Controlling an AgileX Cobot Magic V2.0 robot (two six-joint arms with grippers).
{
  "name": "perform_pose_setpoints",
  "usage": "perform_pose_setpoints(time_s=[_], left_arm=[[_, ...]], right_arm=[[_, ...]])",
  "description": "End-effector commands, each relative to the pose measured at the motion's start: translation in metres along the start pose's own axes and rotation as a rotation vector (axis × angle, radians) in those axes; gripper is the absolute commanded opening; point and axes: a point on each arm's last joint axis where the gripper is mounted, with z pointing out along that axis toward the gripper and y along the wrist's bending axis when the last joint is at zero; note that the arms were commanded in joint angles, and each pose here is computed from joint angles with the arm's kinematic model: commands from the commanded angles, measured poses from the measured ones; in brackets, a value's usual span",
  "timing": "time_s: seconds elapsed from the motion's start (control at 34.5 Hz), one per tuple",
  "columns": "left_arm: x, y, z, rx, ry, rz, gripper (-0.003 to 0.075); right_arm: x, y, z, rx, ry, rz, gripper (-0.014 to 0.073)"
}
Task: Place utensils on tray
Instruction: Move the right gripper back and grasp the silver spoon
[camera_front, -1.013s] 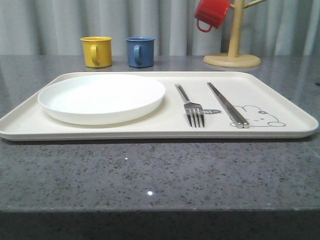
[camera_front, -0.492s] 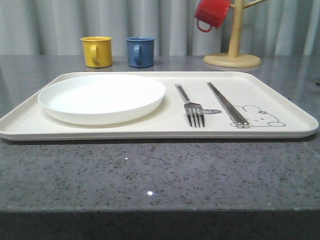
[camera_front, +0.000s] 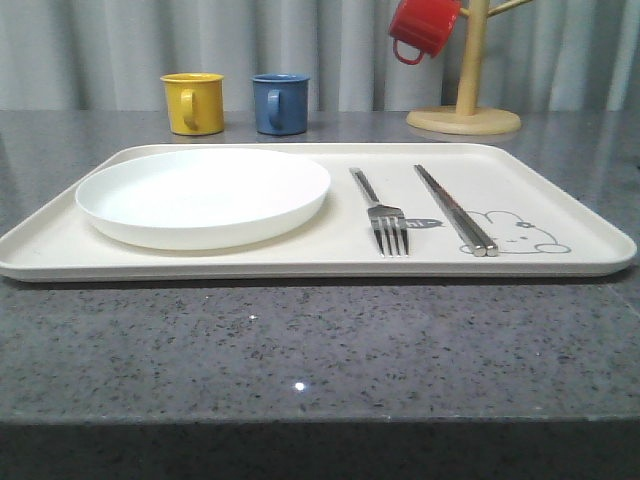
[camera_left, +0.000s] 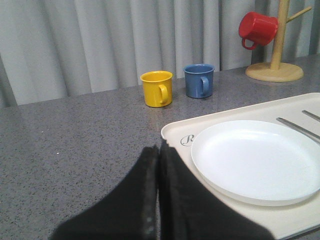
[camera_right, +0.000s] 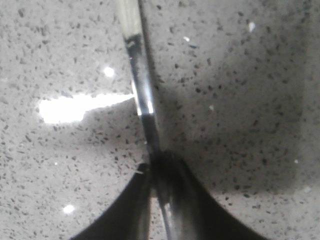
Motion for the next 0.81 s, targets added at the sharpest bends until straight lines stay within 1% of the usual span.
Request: perform_pose_setpoints(time_s=[0.0,0.12,0.2,0.38,0.46,0.61,0.78], left_arm=[[-0.016,0.001,-0.001,-0.005,-0.103,-0.012,-0.0018],[-0.016,0.001,-0.001,-0.005,-0.103,-0.012,-0.0018],[-0.016,0.001,-0.001,-0.005,-0.103,-0.012,-0.0018],[-0.016,0.001,-0.001,-0.005,-0.103,-0.012,-0.0018],[-0.016,0.001,-0.001,-0.005,-0.103,-0.012,-0.0018],[-0.016,0.001,-0.001,-0.005,-0.103,-0.012,-0.0018],[-0.016,0.001,-0.001,-0.005,-0.103,-0.012,-0.0018]], right_arm=[[0.003,0.006,-0.024,-0.013,-0.033,-0.020,0.0022],[0.005,0.007,-0.028,-0.013,-0.035,-0.019,0.0015],[0.008,0.008,-0.038,-0.013,-0.061,-0.005,0.0014],[0.021,0.016,-0.071,-0.016,-0.134,0.056,0.0014],[0.029,0.025,-0.087,-0.022,-0.166,0.048,0.0014],[0.048,0.058,-0.110,-0.049,-0.196,-0.010,0.0014],[0.057,0.110,-0.105,-0.094,-0.182,-0.102,0.0014]])
